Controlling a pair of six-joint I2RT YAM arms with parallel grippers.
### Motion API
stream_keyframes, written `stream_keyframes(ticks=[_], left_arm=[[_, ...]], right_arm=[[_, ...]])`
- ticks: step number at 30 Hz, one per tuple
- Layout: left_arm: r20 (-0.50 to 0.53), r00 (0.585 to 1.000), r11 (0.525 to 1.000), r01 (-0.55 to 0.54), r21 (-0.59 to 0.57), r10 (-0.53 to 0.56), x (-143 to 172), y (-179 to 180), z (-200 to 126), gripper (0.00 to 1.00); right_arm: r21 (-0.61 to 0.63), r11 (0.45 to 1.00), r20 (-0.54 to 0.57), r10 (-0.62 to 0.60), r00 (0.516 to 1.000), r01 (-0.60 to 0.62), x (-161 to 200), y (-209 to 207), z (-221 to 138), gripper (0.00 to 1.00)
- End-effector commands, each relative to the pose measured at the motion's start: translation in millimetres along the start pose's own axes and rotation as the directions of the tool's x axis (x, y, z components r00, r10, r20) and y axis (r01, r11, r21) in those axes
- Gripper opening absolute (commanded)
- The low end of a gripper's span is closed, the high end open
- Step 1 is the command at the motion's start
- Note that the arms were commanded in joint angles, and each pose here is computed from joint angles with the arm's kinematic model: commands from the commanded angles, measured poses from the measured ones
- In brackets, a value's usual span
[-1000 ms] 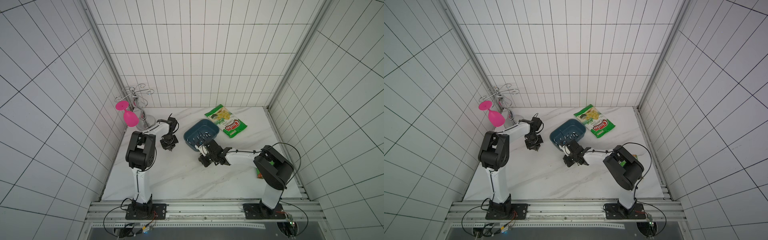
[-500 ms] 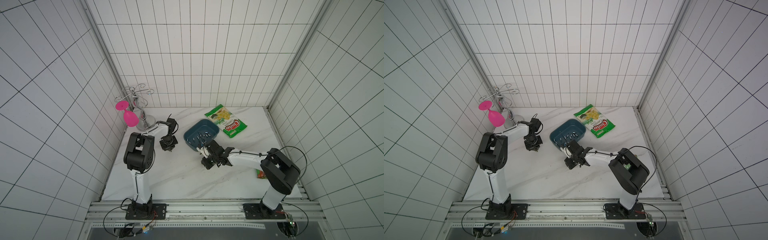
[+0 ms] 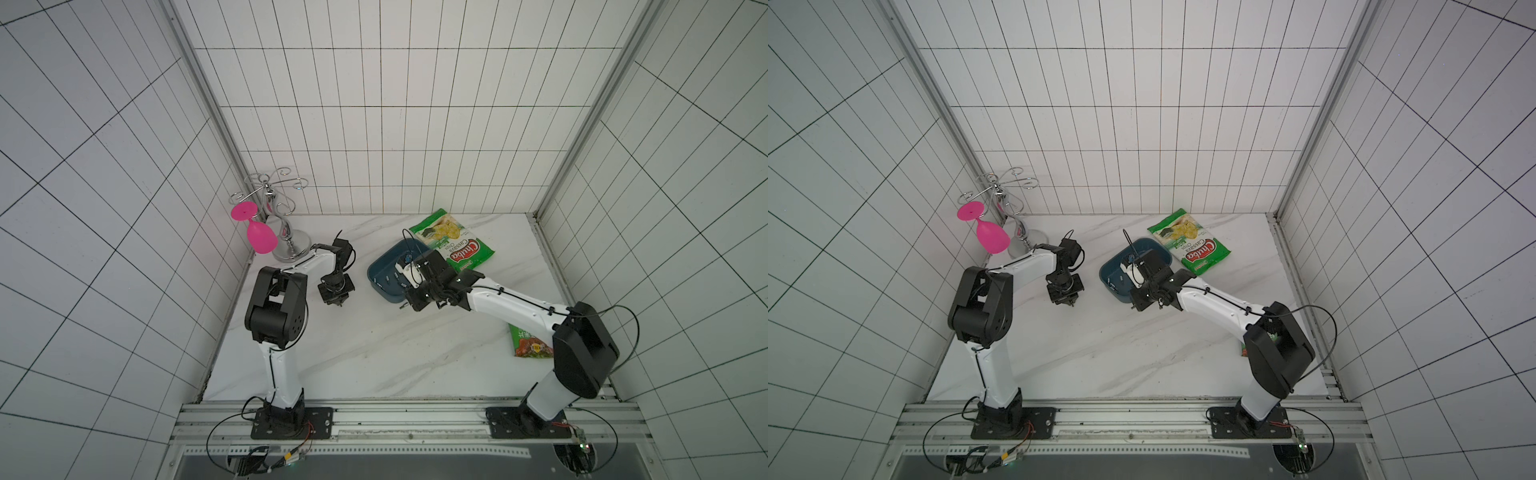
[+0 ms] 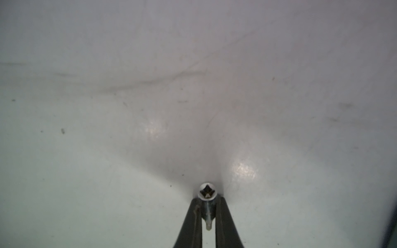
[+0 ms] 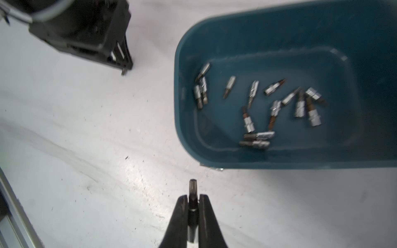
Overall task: Put the bit on the desktop into the storage box
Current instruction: Place the screwdriver bit in the storage box.
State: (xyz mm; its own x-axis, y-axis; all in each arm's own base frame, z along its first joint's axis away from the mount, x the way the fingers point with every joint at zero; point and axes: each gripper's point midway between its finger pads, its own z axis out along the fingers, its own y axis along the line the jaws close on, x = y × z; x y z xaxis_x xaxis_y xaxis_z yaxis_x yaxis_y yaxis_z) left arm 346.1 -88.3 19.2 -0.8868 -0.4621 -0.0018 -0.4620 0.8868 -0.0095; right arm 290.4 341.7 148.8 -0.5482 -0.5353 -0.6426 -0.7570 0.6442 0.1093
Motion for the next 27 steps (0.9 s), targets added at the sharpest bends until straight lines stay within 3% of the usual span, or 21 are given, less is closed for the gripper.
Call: stream_keyframes(ticks=[1,8,15,20,27], left_arm=[[0.006,1.000,1.000,0.004,0.014,-0.005,5,0,-13,0.00],[0.025,1.000,1.000,0.000,0.029,0.000,3,-2,-27,0.00],[0.058,0.998,0.998,-0.012,0.055,0.009,3,-6,-51,0.00],[0.100,0.995,0.994,-0.034,0.104,0.024,0,-22,-80,0.00],[0.143,0.988,0.981,-0.090,0.171,0.066,-6,-64,-114,0.00]], right_arm=[[0.035,0.999,-0.022,-0.025,0.999,0.026,-20,-22,5,0.00],[0.026,0.999,-0.082,0.042,0.996,-0.040,-46,-66,57,0.00],[0.054,0.997,-0.135,0.062,0.989,-0.055,-44,-98,88,0.00],[0.064,0.997,-0.168,0.061,0.984,-0.051,-33,-108,100,0.00],[0.061,0.996,-0.142,0.076,0.987,-0.068,-42,-106,90,0.00]])
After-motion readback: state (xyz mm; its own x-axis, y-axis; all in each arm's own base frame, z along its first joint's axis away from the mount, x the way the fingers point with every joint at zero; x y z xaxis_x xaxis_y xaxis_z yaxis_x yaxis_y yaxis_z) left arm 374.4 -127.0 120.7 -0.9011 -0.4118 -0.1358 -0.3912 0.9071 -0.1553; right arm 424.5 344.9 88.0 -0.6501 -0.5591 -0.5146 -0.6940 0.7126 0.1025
